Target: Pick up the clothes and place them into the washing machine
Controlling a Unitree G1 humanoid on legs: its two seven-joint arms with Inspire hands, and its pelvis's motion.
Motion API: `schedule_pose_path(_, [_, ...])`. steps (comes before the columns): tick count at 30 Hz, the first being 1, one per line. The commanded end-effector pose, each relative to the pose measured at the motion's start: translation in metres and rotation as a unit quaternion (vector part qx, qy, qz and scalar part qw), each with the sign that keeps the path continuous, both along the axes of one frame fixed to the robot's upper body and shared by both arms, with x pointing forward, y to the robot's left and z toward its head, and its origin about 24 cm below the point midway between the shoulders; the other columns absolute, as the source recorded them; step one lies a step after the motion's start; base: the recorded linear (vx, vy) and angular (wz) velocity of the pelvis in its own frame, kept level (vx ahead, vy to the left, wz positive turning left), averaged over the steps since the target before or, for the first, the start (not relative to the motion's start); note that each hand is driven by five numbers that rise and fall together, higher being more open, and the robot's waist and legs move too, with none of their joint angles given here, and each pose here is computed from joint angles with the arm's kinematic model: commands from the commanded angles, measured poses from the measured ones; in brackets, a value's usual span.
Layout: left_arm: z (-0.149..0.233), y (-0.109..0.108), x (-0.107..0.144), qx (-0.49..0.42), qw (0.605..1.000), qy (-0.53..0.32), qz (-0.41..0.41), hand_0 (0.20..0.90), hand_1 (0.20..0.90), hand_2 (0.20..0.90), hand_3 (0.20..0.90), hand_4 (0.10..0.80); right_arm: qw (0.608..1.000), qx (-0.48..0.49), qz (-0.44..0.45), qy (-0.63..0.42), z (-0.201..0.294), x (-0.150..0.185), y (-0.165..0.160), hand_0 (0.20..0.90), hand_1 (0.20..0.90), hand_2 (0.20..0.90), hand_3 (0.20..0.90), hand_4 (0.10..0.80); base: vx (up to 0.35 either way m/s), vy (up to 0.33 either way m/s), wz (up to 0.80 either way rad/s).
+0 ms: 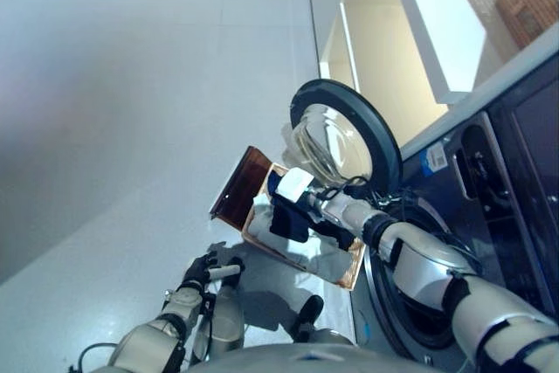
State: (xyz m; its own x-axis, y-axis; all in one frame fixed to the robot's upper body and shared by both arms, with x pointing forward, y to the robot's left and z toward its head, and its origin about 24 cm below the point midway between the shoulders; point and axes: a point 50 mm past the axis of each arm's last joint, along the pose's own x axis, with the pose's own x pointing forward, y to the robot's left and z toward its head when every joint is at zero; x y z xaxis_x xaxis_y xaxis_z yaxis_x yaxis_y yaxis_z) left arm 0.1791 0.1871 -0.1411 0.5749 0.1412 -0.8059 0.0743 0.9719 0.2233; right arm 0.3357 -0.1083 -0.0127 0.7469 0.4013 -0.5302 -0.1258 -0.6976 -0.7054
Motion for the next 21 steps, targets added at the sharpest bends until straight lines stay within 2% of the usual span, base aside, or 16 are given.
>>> schedule_pose_path(1, [-0.006, -0.009, -0.012, 0.013, 0.999, 0.02, -0.036, 0.9, 0.9, 0.9, 0.9, 0.8, 0.996, -0.013, -0.002, -0.093, 0.053, 0.037, -0.007, 0.9, 0.9, 0.9, 0.9, 0.8, -0.068, -0.024, 0.17])
schedule_pose_path(10, [0.006, -0.009, 0.012, 0.009, 0.999, -0.029, -0.032, 0.9, 0.9, 0.9, 0.9, 0.8, 0.989, -0.039, -0.026, -0.142, 0.086, 0.056, -0.03, 0.9, 0.9, 0.9, 0.9, 0.8, -0.045, -0.016, 0.12])
schedule_pose_path(21, [0.021, -0.015, 0.04, -0.007, 0.996, -0.089, -0.005, 0.9, 0.9, 0.9, 0.9, 0.8, 0.977, -0.024, -0.034, -0.211, 0.128, 0.073, -0.032, 0.9, 0.9, 0.9, 0.9, 0.8, -0.04, 0.004, 0.02])
